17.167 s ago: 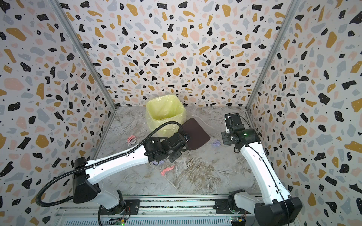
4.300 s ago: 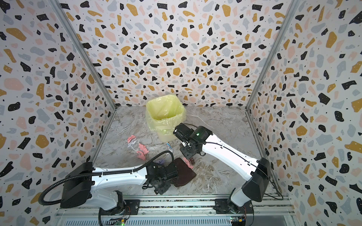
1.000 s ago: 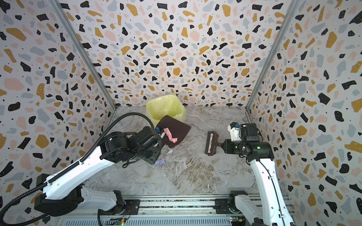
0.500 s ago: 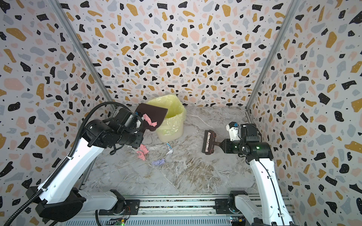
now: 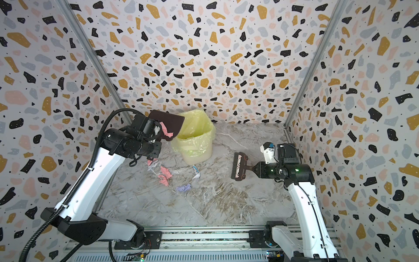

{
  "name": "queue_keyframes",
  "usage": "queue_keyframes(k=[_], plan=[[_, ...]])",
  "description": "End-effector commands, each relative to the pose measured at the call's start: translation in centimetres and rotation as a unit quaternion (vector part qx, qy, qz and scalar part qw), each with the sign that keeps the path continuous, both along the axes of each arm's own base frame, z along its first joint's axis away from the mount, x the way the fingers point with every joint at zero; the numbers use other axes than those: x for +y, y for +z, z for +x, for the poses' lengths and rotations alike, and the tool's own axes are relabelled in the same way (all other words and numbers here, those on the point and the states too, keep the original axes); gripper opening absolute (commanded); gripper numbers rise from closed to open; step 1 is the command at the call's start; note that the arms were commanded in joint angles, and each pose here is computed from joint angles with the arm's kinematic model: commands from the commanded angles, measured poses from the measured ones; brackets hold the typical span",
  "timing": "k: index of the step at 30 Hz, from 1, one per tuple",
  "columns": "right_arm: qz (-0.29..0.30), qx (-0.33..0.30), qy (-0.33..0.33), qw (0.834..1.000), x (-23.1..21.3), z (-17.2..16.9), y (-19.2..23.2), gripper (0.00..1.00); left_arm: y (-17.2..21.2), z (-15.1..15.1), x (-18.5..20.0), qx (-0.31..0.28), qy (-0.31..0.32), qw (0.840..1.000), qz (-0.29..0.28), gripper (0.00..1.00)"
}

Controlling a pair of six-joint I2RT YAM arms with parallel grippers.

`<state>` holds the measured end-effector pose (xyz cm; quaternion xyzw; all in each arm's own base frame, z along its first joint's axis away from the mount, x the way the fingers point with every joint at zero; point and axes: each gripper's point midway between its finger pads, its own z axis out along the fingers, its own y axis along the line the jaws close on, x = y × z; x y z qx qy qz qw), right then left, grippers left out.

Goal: Sweep away the paper scraps from the table
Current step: 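Carry the dustpan with the left gripper up over the yellow bin, then tip the dustpan over the yellow bin with the left gripper to dump paper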

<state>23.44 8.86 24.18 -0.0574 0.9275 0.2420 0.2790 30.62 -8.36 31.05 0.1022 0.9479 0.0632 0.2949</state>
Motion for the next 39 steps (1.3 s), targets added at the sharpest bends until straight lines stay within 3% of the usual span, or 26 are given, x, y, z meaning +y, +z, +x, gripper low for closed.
queue_keyframes(k=[1,14,22,31,34,37,39], plan=[[0.017,-0.01,0.014,1.0,0.7,-0.3,0.7,0.0,1.6,1.9,1.4,-0.037,0.009,0.999,0.037,0.0],[0.006,0.014,0.012,1.0,0.5,-0.9,0.7,0.0,2.6,7.6,1.1,-0.048,-0.028,0.991,0.118,0.0],[-0.005,0.031,0.005,0.999,0.1,-1.2,-0.1,0.0,2.8,8.7,2.0,-0.045,-0.052,0.975,0.213,0.0],[0.009,0.053,0.001,0.999,0.4,-1.2,-1.6,0.0,4.2,9.0,0.4,-0.057,-0.1,0.913,0.392,0.0],[0.004,0.055,0.004,0.998,0.4,-1.2,-1.2,0.0,4.1,9.6,0.2,-0.047,-0.101,0.874,0.473,0.0],[0.004,0.056,0.004,0.998,0.4,-1.4,-0.9,0.0,4.9,9.8,-0.5,-0.045,-0.096,0.822,0.559,0.0],[0.006,0.06,0.005,0.998,0.4,-1.7,-1.1,0.0,5.9,9.9,-2.0,-0.059,-0.101,0.801,0.587,0.0]])
